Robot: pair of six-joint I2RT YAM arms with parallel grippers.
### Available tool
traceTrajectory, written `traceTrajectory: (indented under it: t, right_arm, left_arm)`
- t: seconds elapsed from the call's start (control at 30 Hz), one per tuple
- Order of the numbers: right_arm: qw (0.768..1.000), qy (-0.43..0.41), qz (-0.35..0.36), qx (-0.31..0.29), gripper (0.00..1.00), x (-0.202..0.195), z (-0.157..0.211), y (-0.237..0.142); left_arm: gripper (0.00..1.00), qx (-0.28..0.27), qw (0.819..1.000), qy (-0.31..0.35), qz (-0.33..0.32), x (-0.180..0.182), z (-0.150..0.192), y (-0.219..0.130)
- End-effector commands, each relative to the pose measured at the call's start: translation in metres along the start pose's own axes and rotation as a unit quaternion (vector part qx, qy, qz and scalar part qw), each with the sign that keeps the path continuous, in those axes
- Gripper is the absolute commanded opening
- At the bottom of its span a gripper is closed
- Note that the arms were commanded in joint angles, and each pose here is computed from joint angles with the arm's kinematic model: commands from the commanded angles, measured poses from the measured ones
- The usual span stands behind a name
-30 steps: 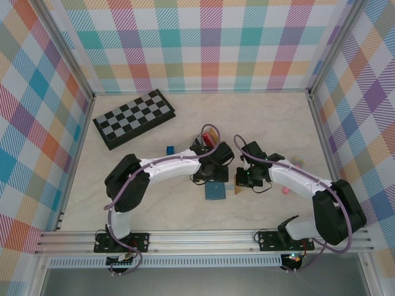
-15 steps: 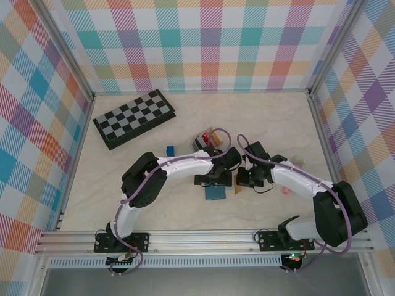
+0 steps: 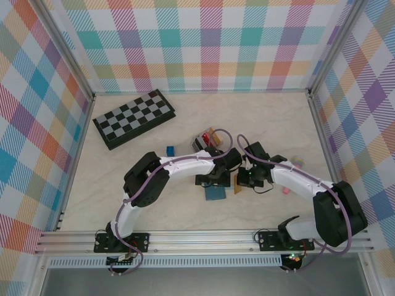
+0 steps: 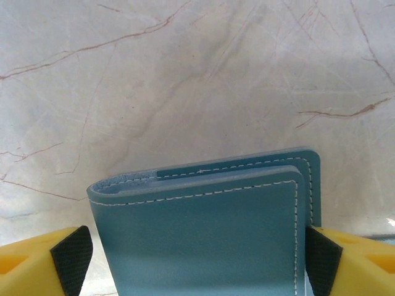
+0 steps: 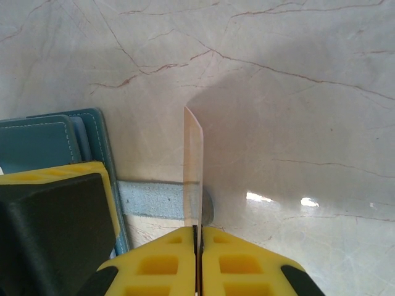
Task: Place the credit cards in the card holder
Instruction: Open the card holder at the center of the table.
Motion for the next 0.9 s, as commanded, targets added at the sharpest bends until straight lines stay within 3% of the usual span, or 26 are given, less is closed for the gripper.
traceTrajectory:
  t: [0.0, 0.4, 0.53, 0.7, 0.87]
  right_arm:
    - [0.998, 0.020, 0.049, 0.017, 0.08, -0.019, 0.010, 0.005]
    - [0.998, 0.032, 0.048, 0.015, 0.08, -0.020, 0.012, 0.006]
    - [0.998, 0.034, 0.044, 0.013, 0.08, -0.019, 0.012, 0.005]
    - [0.998, 0.035, 0.042, 0.013, 0.08, -0.017, 0.010, 0.004]
    - [0.998, 0.036, 0.040, 0.012, 0.08, -0.016, 0.009, 0.004]
  left_arm:
    - [0.86, -0.021, 1.000, 0.000, -0.020, 0.013, -0.001, -0.026]
    - [0.72, -0.038, 0.999, -0.019, -0.019, 0.044, 0.008, -0.048]
    - [0.58, -0.039, 0.999, -0.029, -0.024, 0.056, 0.015, -0.045]
    - [0.59, -0.049, 0.998, -0.037, 0.009, 0.056, 0.015, -0.051]
    - [0.68, -0.065, 0.997, -0.040, 0.030, 0.057, 0.012, -0.058]
Point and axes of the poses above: each hand's point on the last joint's axis, 136 mm out from that joint toward the fingers, its own y axis out along the fingers, its own x axis along the line the jaws close on, z = x × y, the point moved 4 cm from there along -y, back along the fingers, and after that the axes turned 6 degrees about -y, right-handed, at the moved point
